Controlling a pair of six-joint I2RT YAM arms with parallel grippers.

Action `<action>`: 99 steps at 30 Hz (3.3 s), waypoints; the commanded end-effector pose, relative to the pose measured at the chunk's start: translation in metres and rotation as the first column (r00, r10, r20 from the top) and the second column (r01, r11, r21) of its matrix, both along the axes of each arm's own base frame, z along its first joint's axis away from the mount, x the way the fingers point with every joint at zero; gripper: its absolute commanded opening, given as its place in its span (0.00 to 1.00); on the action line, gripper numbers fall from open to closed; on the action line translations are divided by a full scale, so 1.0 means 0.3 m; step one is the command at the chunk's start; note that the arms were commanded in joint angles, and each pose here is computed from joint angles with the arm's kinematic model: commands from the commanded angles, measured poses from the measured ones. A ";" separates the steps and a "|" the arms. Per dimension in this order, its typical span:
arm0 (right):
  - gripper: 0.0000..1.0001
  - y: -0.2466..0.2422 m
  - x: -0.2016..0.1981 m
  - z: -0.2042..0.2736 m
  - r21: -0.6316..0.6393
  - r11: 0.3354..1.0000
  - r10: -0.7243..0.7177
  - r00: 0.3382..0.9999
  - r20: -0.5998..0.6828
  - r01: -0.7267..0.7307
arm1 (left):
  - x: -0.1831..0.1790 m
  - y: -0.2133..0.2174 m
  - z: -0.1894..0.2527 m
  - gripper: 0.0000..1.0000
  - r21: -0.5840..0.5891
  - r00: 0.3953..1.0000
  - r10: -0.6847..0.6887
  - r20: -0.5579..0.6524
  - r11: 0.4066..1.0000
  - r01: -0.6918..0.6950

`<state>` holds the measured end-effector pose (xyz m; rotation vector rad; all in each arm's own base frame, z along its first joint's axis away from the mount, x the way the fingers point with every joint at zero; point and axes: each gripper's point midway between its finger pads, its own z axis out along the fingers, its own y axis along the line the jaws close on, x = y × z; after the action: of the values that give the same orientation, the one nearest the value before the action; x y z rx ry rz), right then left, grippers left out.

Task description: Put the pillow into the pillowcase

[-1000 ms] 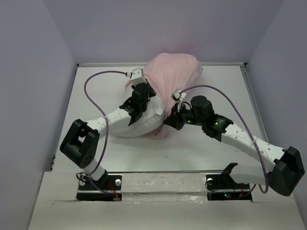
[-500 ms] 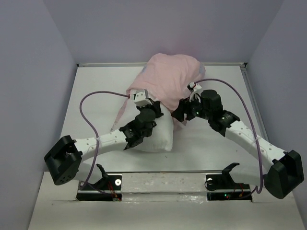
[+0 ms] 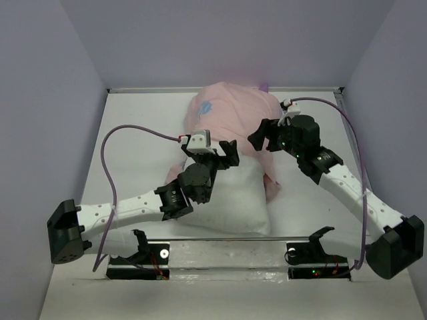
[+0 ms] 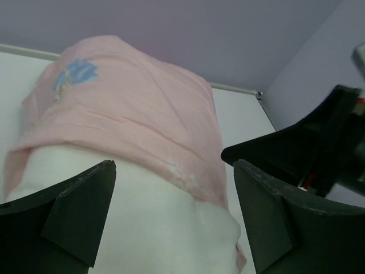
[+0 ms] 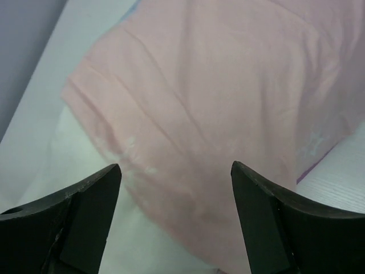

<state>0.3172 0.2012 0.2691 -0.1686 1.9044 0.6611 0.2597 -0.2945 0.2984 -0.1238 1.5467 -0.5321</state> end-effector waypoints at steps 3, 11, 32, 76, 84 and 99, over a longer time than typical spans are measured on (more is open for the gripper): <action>0.79 -0.022 0.230 -0.136 -0.010 0.987 -0.161 0.979 -0.125 0.161 | 0.075 0.248 0.011 0.94 0.012 0.986 0.155 -0.066 0.988 -0.154; 0.59 0.281 0.400 -0.137 0.123 0.969 0.230 0.963 -0.143 -0.213 | 0.239 0.416 -0.254 0.85 -0.046 0.971 0.072 -0.230 0.995 -0.085; 0.82 0.247 0.133 0.178 -0.059 0.965 0.262 0.958 0.114 -0.257 | 0.230 0.286 0.087 0.68 0.028 0.994 -0.056 -0.098 0.998 0.059; 0.86 0.456 -0.187 -0.073 -0.108 0.886 0.454 0.891 -0.002 -0.451 | 0.519 0.482 0.009 0.00 0.577 0.971 0.193 -0.142 0.813 -0.077; 0.71 0.159 0.179 -0.150 -0.289 0.956 0.030 0.999 -0.032 -0.038 | 0.306 0.344 -0.001 0.00 0.304 0.963 -0.113 -0.244 0.934 0.187; 0.87 0.473 -0.204 -0.092 -0.281 0.859 0.430 0.901 -0.061 -0.428 | 0.130 0.070 0.127 0.00 -0.002 0.896 -0.413 -0.164 0.908 0.419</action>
<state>0.2458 0.3357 0.2545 -0.8043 1.9239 0.7245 0.3109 -0.2455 0.2856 0.2152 1.8923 -0.6578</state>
